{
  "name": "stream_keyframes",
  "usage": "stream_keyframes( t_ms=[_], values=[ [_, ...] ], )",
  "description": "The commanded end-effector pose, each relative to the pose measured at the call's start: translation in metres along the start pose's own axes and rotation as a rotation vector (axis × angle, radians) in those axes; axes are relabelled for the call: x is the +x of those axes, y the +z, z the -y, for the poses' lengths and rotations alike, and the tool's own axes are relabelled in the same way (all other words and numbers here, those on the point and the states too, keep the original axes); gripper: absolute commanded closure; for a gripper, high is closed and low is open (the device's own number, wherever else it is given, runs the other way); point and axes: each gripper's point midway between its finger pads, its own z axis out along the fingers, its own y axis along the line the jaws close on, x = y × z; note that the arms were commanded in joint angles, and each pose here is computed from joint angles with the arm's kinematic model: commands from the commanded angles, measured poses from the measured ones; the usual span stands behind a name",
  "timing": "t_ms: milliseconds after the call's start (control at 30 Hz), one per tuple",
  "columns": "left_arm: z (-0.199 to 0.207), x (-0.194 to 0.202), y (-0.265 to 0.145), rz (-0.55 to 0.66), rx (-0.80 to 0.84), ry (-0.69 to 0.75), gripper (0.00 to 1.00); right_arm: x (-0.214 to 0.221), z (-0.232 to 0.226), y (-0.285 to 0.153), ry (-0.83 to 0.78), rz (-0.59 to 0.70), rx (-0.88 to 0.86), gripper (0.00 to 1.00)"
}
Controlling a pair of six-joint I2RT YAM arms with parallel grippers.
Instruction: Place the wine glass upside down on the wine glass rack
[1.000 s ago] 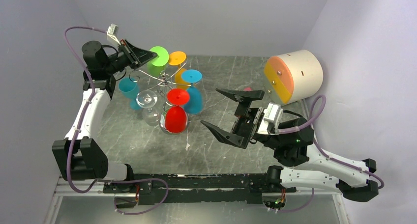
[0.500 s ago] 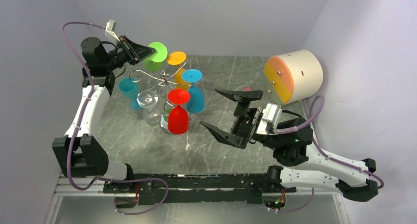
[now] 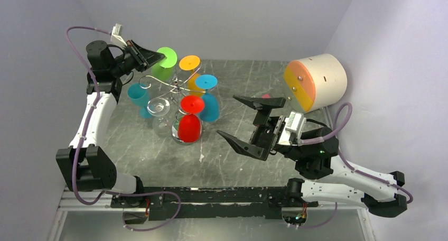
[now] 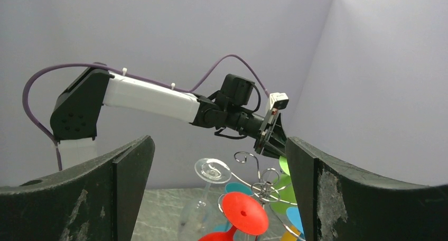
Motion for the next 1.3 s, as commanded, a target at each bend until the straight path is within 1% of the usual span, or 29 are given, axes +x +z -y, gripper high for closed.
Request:
stream_keyframes(
  t_ms=[0,100,300,467,567,733,867,967,1000,1033,1067,1267],
  values=[
    [0.012,-0.011,-0.009,0.032,-0.003,0.050,0.87,-0.014,0.003,-0.003,-0.002,0.029,0.004,0.00],
    [0.010,-0.009,-0.011,0.027,-0.007,0.046,0.85,-0.012,0.002,-0.002,-0.003,0.024,0.001,0.00],
    [0.006,-0.008,-0.016,0.022,-0.038,0.046,0.71,-0.009,0.001,0.000,0.001,0.017,-0.002,0.00],
    [0.004,-0.009,-0.019,0.014,-0.077,0.066,0.68,-0.006,-0.002,0.000,0.025,0.007,-0.008,0.00],
    [-0.001,-0.009,-0.025,0.038,-0.128,0.090,0.64,-0.002,-0.001,-0.002,0.027,0.005,0.004,0.00],
    [0.000,-0.015,-0.039,0.090,-0.213,0.128,0.57,0.011,-0.001,-0.002,0.022,-0.056,0.006,0.00],
    [0.005,-0.023,-0.053,0.154,-0.268,0.161,0.47,0.016,-0.002,-0.006,0.031,-0.065,0.010,0.00],
    [0.000,-0.031,-0.066,0.220,-0.353,0.183,0.37,0.017,0.000,-0.011,0.033,-0.073,0.019,0.00],
    [-0.004,-0.034,-0.071,0.241,-0.389,0.192,0.28,0.018,0.000,-0.012,0.033,-0.077,0.021,0.00],
    [-0.008,-0.036,-0.076,0.262,-0.428,0.197,0.13,0.019,0.000,-0.013,0.032,-0.083,0.024,0.00],
    [-0.015,-0.037,-0.081,0.277,-0.469,0.195,0.01,0.019,0.001,-0.014,0.033,-0.084,0.031,0.00],
    [-0.057,-0.036,-0.108,0.306,-0.724,0.177,0.01,0.025,0.003,-0.017,0.055,-0.109,0.050,0.00]
  ],
)
